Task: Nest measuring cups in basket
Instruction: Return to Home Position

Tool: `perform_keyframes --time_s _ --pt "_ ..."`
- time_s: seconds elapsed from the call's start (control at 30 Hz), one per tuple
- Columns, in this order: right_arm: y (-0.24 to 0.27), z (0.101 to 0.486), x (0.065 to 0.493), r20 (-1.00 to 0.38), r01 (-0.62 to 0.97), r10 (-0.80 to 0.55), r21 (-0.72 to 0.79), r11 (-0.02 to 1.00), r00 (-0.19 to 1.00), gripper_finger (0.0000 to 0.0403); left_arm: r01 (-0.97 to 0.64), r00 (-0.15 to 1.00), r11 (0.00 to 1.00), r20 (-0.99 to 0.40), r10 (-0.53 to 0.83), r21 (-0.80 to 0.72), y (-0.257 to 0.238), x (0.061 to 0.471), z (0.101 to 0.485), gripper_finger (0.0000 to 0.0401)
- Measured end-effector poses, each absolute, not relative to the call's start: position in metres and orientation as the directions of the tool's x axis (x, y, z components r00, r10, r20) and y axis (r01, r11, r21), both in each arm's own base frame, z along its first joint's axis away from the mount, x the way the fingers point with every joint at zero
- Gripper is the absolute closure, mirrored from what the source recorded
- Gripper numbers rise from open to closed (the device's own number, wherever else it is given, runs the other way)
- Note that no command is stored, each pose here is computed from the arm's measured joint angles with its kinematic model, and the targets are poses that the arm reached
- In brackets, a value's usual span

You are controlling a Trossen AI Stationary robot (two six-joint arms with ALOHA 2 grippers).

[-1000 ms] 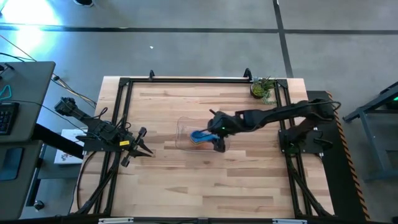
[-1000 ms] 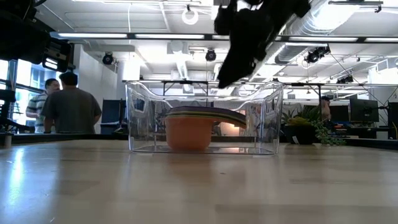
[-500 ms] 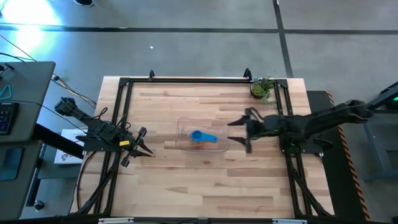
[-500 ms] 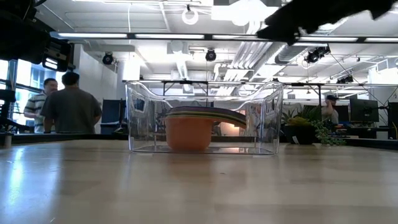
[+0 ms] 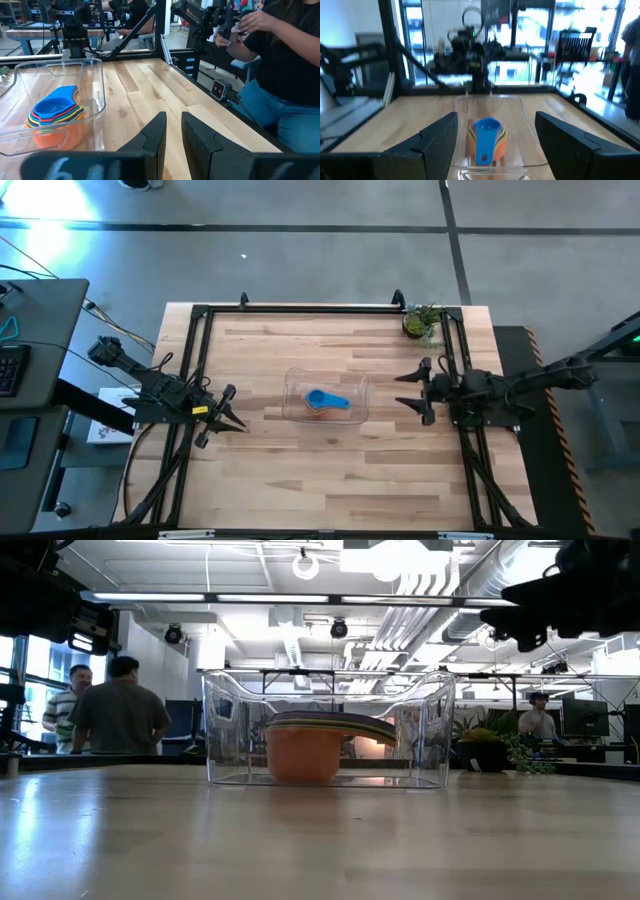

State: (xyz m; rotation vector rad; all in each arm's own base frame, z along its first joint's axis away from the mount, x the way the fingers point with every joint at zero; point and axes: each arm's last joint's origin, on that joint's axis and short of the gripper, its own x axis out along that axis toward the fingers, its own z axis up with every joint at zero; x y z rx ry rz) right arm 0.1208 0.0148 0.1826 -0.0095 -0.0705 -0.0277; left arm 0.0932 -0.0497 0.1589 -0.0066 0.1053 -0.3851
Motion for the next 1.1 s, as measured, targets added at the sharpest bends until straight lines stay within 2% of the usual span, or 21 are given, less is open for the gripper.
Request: perform_keyframes --time_s 0.23,0.5,0.7,1.1 --pt "0.013 0.178 0.111 0.089 0.035 -0.032 -0.032 0.999 0.996 0.0143 0.374 0.921 0.927 -0.102 -0.375 -0.026 -0.050 0.093 0.159 0.0350" --pt "0.007 0.163 0.104 -0.049 0.123 -0.127 -0.077 0.989 0.991 0.0143 0.374 0.921 0.927 -0.101 -0.375 -0.027 -0.050 0.093 0.159 0.0350" --pt "0.003 0.166 0.101 -0.009 0.164 -0.166 -0.111 0.980 0.986 0.0143 0.375 0.921 0.927 -0.101 -0.375 -0.027 -0.050 0.093 0.159 0.0350" --pt "-0.002 0.165 0.102 -0.022 0.216 -0.219 -0.104 0.971 0.975 0.0143 0.375 0.921 0.927 -0.101 -0.375 -0.026 -0.050 0.093 0.159 0.0350"
